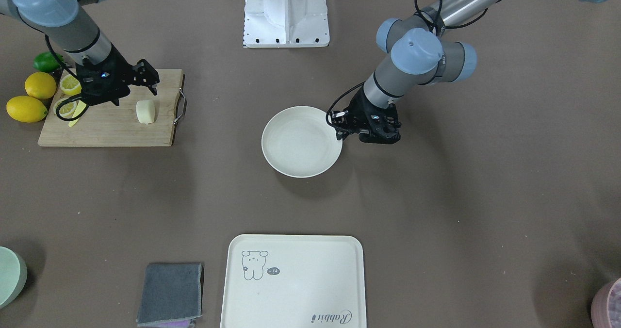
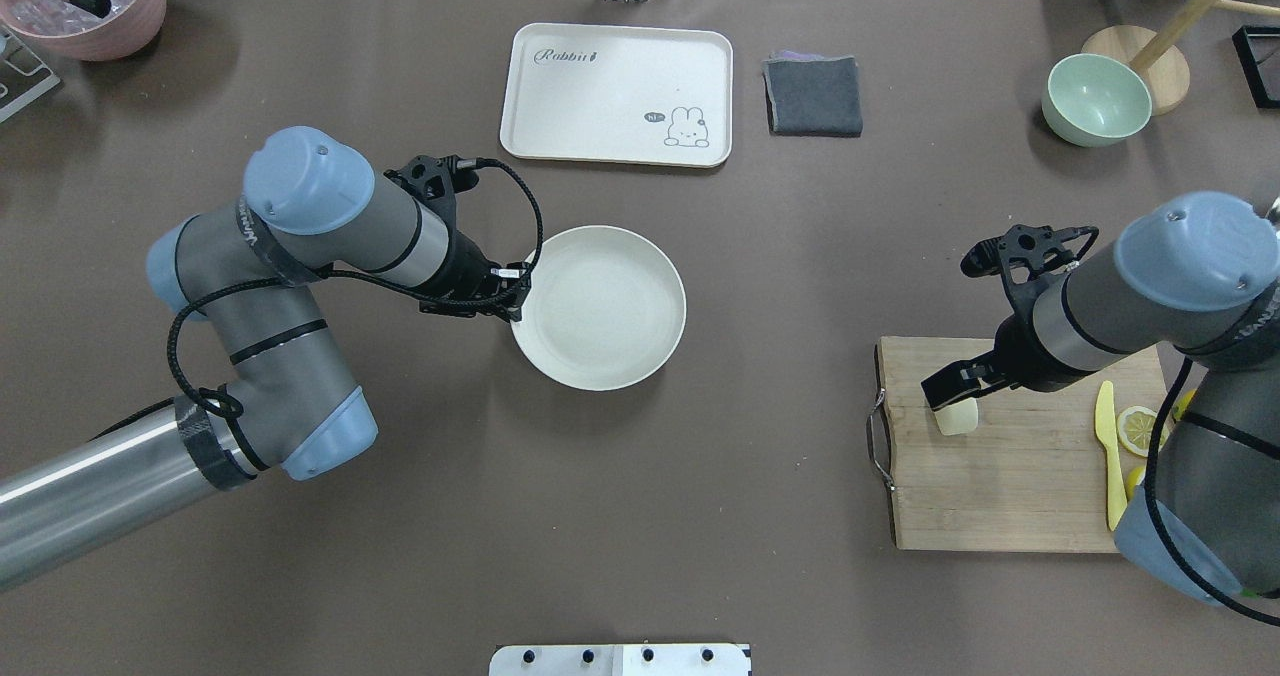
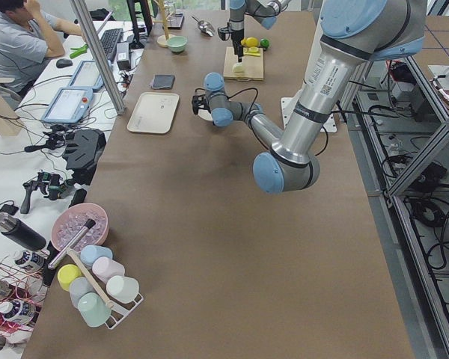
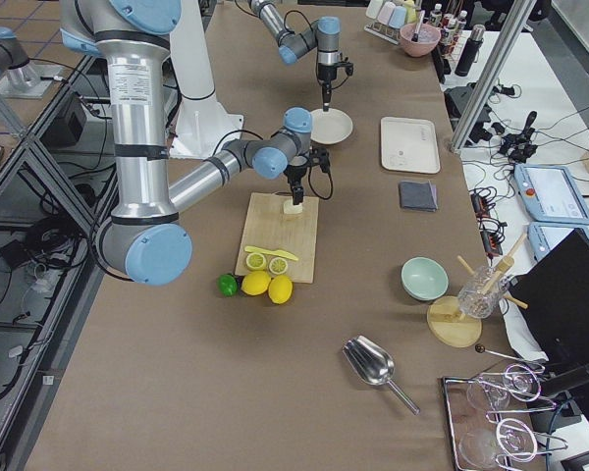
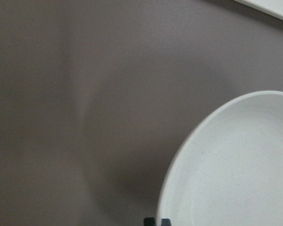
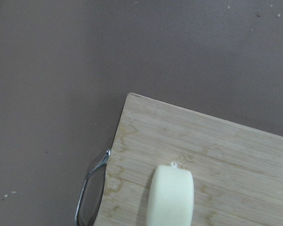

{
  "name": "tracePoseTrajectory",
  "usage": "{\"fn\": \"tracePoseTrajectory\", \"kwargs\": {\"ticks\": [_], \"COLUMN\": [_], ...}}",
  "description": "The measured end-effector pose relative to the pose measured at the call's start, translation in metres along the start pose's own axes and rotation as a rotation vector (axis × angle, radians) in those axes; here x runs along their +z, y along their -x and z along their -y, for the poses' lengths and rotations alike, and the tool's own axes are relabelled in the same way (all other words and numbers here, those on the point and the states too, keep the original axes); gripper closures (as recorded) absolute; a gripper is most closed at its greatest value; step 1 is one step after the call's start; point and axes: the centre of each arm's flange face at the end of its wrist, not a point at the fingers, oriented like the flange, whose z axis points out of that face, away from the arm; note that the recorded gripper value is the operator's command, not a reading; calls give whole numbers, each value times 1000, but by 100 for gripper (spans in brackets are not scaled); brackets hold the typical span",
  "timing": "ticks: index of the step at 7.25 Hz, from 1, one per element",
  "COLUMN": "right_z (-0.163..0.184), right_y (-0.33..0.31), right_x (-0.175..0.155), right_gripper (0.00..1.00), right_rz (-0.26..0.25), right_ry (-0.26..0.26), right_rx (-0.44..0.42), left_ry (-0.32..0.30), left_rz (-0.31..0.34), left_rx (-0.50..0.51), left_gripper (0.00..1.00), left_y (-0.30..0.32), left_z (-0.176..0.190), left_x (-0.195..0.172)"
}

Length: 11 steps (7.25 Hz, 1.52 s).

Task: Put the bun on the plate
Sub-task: 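Drag the white plate to center with left gripper while right grasps the bun, then carry the bun over the plate with right gripper while left withdraws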

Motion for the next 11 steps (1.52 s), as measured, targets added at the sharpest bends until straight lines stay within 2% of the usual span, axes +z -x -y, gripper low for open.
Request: {"fn": "tracePoseTrajectory", "kwargs": {"ticks": [1, 2, 3, 4, 5, 6, 7, 8, 11], "right_z": [-2, -2, -2, -2, -2, -2, -2, -2, 13], "right_y": [1, -3, -7, -10, -11, -12, -13, -12, 23], "right_x": [16, 28, 34, 37, 39, 41, 42, 42, 17], "right_gripper": [3, 13, 26, 46, 62, 81, 89, 91, 90], "right_rz": [-18, -23, -25, -28, -31, -35, -36, -33, 20], "right_ry": [3, 3, 2, 1, 1, 2, 4, 5, -32], "right_rx": [12, 18, 21, 24, 26, 27, 27, 26, 16], "left_ry": [1, 5, 8, 3, -8, -17, -21, -24, -40], "left_rz": [4, 9, 10, 11, 12, 12, 10, 10, 3], "left_rx": [3, 3, 5, 4, -3, -12, -15, -17, -22], "left_gripper": [100, 100, 100, 100, 81, 21, 13, 7, 6], "left_y": [-6, -9, -13, -17, -21, -25, -26, -27, -24], "left_z": [-3, -4, -5, -8, -11, -14, -15, -15, -5], "left_x": [8, 15, 19, 22, 26, 28, 28, 28, 16]}}
